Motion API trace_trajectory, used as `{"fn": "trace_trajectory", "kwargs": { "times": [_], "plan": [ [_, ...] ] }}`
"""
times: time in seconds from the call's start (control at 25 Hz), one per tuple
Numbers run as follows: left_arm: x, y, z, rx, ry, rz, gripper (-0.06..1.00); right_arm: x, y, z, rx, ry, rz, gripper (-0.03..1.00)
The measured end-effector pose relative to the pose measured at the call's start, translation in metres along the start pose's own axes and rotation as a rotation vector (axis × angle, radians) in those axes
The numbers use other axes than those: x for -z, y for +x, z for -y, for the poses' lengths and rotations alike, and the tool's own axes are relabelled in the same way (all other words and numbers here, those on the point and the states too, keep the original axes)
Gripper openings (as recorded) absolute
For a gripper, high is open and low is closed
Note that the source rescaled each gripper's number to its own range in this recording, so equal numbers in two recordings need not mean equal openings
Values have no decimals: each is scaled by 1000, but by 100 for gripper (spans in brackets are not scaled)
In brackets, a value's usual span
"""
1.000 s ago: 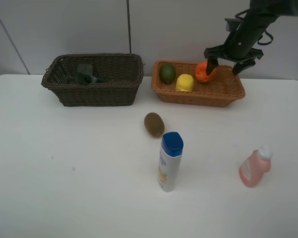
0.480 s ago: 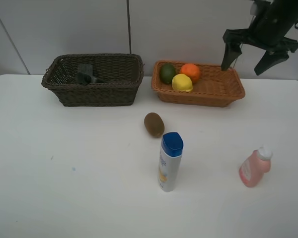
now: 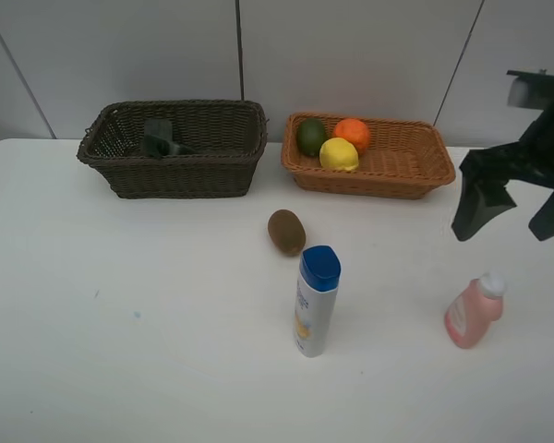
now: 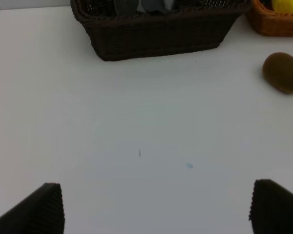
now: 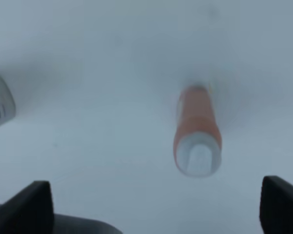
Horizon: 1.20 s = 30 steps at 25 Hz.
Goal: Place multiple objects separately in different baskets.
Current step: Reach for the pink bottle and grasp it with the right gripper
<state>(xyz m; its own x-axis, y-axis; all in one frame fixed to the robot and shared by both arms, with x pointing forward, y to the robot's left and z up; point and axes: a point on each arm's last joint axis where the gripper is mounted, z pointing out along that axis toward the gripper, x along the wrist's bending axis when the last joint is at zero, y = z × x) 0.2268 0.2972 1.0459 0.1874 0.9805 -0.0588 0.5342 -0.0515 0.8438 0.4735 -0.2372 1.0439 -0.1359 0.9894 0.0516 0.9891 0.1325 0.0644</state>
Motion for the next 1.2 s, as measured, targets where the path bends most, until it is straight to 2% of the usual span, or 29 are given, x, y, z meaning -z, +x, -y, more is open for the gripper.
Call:
{"fn": "trace_trajectory", "kwargs": {
  "times": [0.16, 0.48, 0.72, 0.8, 0.84, 1.0, 1.04, 1.2],
  "plan": [
    [0, 0, 0, 0, 0, 0, 100, -30, -5, 20, -5, 55, 24, 100],
    [0, 0, 0, 0, 0, 0, 100, -72, -8, 26, -21, 11, 27, 100],
    [0, 0, 0, 0, 0, 0, 100, -104, -9, 23, -25, 111, 41, 97],
    [0, 0, 0, 0, 0, 0, 100, -113, -10, 21, -24, 139, 45, 85],
    [0, 0, 0, 0, 0, 0, 100, -116, -10, 20, -24, 146, 46, 75],
    [0, 0, 0, 0, 0, 0, 100, -118, -10, 20, 1, 149, 53, 3],
    [0, 0, 0, 0, 0, 0, 100, -118, -10, 20, 9, 154, 52, 0],
    [0, 0, 0, 0, 0, 0, 100, -117, -11, 22, 22, 180, 53, 0]
  ]
}}
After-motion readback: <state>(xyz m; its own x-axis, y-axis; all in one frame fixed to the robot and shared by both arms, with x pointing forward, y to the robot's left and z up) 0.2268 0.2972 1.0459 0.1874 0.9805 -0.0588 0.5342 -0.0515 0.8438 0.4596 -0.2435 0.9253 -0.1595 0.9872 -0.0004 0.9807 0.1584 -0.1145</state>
